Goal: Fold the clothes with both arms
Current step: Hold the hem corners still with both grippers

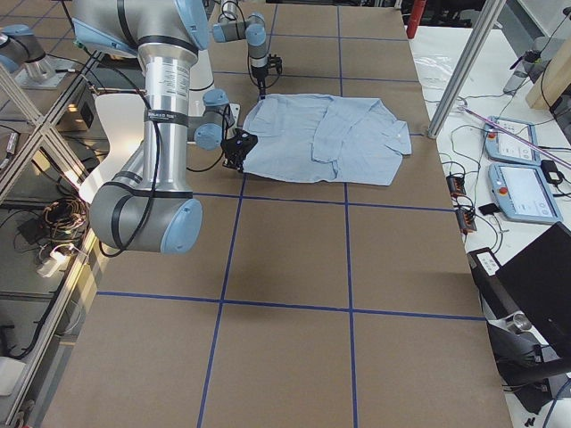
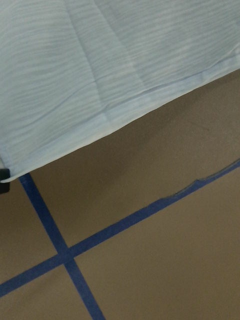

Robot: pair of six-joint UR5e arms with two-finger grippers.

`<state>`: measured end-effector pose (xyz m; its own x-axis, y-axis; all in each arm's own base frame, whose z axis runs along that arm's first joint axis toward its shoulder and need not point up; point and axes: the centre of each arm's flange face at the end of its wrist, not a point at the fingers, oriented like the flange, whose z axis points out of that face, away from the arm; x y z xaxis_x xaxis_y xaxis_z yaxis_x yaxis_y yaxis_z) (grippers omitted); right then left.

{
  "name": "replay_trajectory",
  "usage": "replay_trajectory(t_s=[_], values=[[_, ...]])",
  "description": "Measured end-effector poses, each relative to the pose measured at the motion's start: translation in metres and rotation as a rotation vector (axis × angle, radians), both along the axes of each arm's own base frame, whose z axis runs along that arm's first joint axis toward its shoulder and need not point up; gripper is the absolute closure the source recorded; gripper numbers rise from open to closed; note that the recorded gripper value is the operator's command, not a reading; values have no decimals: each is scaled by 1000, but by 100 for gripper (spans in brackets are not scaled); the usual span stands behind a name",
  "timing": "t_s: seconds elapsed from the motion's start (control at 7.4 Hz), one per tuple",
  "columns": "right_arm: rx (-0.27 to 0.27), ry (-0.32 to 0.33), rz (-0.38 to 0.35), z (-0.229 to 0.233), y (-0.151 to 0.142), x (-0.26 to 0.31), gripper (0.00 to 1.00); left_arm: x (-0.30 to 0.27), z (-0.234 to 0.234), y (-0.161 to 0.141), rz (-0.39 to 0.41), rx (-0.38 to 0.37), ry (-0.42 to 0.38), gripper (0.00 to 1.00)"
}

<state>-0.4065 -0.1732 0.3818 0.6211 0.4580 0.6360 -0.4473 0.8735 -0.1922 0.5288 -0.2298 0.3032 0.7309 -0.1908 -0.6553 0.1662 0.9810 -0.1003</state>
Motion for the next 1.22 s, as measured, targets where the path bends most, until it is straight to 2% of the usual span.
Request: replay_trajectory(t_s=[0.54, 0.68, 0.81, 0.95, 1.22], values=[[0, 1, 0, 1, 0, 0, 100, 2, 2, 2, 9, -6, -4, 62], [0, 2, 0, 1, 0, 1, 100, 3, 2, 2, 11, -4, -4, 70], [0, 4, 0, 2, 0, 1, 100, 3, 2, 1, 11, -4, -4, 91], [0, 5, 0, 2, 0, 1, 100, 3, 3, 1, 11, -3, -6, 100], [0, 4, 0, 2, 0, 1, 100, 3, 4, 0, 10, -2, -8, 100]])
